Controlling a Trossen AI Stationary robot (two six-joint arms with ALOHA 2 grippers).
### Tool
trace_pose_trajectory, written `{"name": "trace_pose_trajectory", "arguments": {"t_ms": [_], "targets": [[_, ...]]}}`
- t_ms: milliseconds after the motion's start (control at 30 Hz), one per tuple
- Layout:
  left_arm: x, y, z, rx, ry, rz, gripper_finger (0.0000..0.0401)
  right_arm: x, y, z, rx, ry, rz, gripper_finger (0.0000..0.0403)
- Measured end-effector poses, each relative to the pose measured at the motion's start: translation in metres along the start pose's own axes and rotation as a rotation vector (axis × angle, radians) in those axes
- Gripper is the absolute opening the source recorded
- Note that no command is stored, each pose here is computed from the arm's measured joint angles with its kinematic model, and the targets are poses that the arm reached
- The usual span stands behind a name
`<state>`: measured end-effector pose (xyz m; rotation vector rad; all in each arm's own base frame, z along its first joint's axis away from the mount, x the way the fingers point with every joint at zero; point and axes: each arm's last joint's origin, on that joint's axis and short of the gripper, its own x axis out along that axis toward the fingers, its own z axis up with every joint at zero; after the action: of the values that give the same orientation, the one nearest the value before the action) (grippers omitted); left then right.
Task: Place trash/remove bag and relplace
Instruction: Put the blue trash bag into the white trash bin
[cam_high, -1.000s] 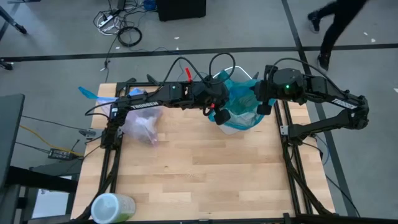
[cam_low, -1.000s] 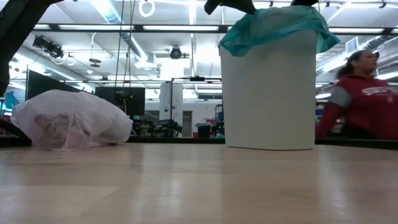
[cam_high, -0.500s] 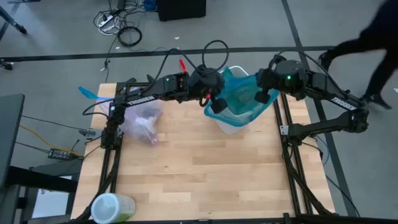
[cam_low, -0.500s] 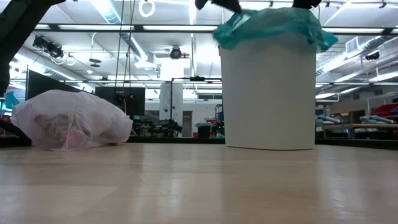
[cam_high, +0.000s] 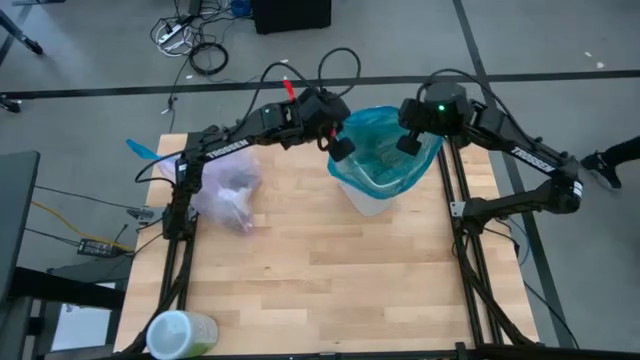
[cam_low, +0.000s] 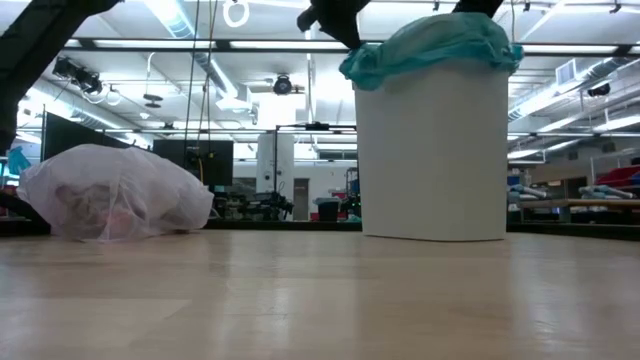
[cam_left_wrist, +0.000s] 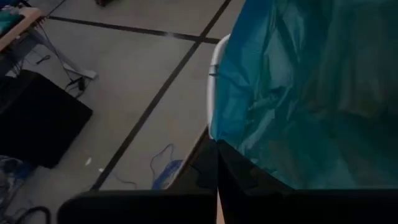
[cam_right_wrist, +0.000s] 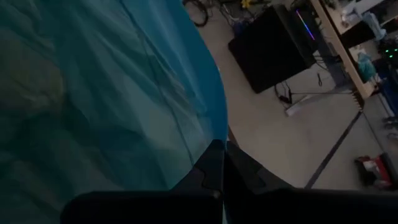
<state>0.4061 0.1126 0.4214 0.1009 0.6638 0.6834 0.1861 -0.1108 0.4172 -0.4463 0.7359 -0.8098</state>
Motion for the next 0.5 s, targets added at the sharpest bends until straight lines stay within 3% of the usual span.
{"name": "trace_pose_trajectory", "arguments": {"t_ms": [333, 500], "targets": [[0.014, 0.030, -0.002, 0.035, 0.026, 0.056, 0.0004, 0.023, -0.012, -0.008, -0.014, 0.088, -0.053, 0.0000], [0.018, 0.038, -0.001, 0.009, 0.002, -0.027, 0.0004, 0.027, -0.022, -0.015, 0.031, 0.105, -0.060, 0.0000]]}}
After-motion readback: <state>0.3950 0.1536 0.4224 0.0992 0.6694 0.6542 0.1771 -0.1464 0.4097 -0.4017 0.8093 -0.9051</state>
